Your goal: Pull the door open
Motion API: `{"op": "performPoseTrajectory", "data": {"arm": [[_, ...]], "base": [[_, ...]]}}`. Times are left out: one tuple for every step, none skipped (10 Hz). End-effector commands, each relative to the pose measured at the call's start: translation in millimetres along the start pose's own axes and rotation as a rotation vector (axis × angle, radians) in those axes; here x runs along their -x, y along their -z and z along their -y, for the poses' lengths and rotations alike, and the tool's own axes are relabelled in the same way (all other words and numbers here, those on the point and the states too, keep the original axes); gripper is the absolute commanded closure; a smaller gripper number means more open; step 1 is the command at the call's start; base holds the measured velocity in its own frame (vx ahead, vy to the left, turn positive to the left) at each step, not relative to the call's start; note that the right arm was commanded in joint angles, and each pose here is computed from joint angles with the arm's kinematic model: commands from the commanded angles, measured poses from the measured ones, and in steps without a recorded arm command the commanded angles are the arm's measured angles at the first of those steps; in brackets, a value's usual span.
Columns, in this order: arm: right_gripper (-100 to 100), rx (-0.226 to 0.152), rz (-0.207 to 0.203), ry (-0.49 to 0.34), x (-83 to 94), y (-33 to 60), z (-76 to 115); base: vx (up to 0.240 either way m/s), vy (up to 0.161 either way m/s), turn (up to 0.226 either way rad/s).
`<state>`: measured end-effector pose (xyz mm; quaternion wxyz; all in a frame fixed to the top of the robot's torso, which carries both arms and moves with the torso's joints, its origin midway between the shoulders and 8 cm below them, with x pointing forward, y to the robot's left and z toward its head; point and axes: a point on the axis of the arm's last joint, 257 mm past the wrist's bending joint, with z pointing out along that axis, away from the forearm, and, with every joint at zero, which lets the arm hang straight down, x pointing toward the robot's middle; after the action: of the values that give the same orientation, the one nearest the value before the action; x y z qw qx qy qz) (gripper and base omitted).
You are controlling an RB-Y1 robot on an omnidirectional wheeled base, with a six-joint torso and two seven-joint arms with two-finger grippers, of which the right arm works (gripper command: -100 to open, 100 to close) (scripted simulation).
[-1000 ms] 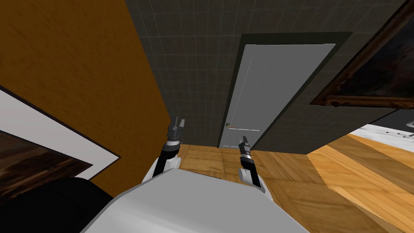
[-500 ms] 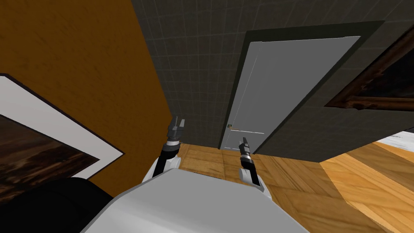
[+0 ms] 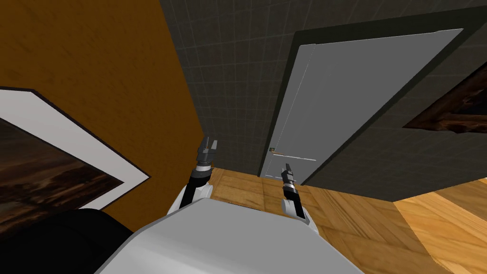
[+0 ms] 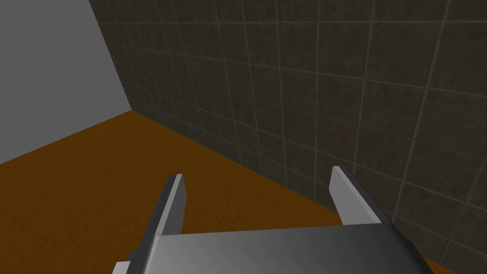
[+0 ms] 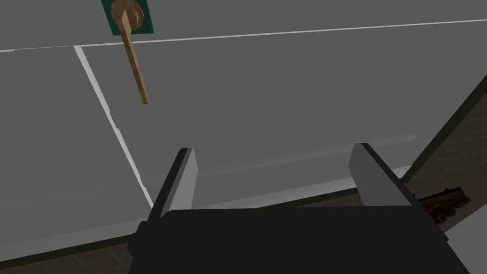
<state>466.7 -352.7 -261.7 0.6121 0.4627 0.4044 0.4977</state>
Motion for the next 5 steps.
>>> {"op": "performPoseTrajectory", "data": {"arm": [[-100, -0.02, 0.009, -0.001, 6.0, 2.0, 12.0], [-100, -0.027, 0.016, -0.004, 10.8, 0.9, 18.2], [-100, -0.049, 0.018, -0.002, 12.2, 5.3, 27.4], [-100, -0.04, 0.024, -0.005, 16.2, 1.3, 27.1], [-100, -0.067, 0.027, -0.003, 17.9, 6.9, 38.2]], "base": [[0.037, -0.059, 0.13], [0.061, -0.072, 0.216], [0.043, -0.059, 0.08], [0.033, -0.06, 0.124], [0.028, -0.047, 0.073]]}}
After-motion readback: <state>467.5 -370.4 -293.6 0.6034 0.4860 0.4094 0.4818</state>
